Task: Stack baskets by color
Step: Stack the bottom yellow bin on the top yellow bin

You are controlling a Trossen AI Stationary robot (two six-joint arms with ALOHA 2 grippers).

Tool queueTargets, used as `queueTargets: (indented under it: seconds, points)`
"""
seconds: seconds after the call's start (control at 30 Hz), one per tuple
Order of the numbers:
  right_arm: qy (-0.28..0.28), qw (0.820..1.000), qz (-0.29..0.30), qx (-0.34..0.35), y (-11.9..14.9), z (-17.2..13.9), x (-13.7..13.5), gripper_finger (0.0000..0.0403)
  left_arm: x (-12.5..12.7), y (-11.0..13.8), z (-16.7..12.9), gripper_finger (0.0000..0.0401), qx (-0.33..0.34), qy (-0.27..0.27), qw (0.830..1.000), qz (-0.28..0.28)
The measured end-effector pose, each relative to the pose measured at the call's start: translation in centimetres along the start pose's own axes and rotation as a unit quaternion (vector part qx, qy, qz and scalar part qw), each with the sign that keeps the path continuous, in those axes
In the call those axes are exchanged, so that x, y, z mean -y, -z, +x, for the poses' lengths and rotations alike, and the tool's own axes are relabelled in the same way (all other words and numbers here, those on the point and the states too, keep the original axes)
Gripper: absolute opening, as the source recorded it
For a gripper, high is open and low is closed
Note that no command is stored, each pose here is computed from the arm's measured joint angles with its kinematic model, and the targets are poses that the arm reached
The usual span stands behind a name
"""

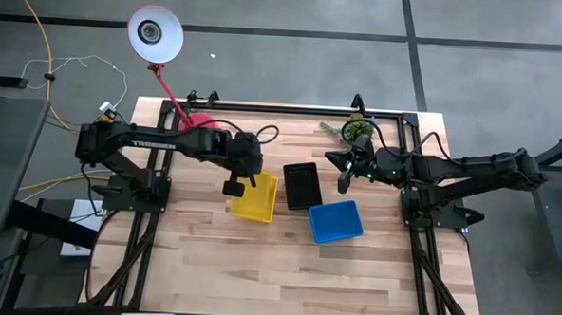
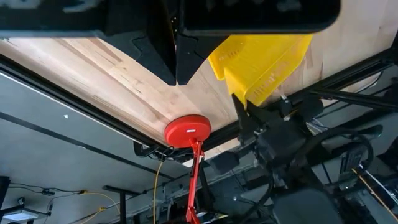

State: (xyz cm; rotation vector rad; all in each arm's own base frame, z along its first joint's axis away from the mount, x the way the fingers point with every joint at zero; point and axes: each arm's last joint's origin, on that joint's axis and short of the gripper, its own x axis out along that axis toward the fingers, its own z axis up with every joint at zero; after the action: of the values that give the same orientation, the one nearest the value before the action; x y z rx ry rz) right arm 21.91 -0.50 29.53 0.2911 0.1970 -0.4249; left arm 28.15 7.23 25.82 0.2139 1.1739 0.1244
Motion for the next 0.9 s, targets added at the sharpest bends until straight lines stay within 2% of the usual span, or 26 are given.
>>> queueTargets:
  seconds: [0.33, 0.6, 0.9]
  points:
    - [0.002, 1.000, 0.000, 0.001, 0.0, 0.0, 0.0, 0.0000, 0.0, -0.1, 1.1, 0.0000, -0.018, -0.001, 1.000, 0.003]
    - [0.003, 1.000, -0.002, -0.002, 0.1, 0.0, 0.0, 0.0000, 0.5, -0.6, 2.6, 0.0000, -0.026, 0.011, 0.999, 0.043]
    - [0.009, 1.000, -0.007, -0.019, 0.4, 0.0, 0.2, 0.0000, 1.9, -1.1, 4.9, 0.0000, -0.046, 0.032, 0.986, 0.159]
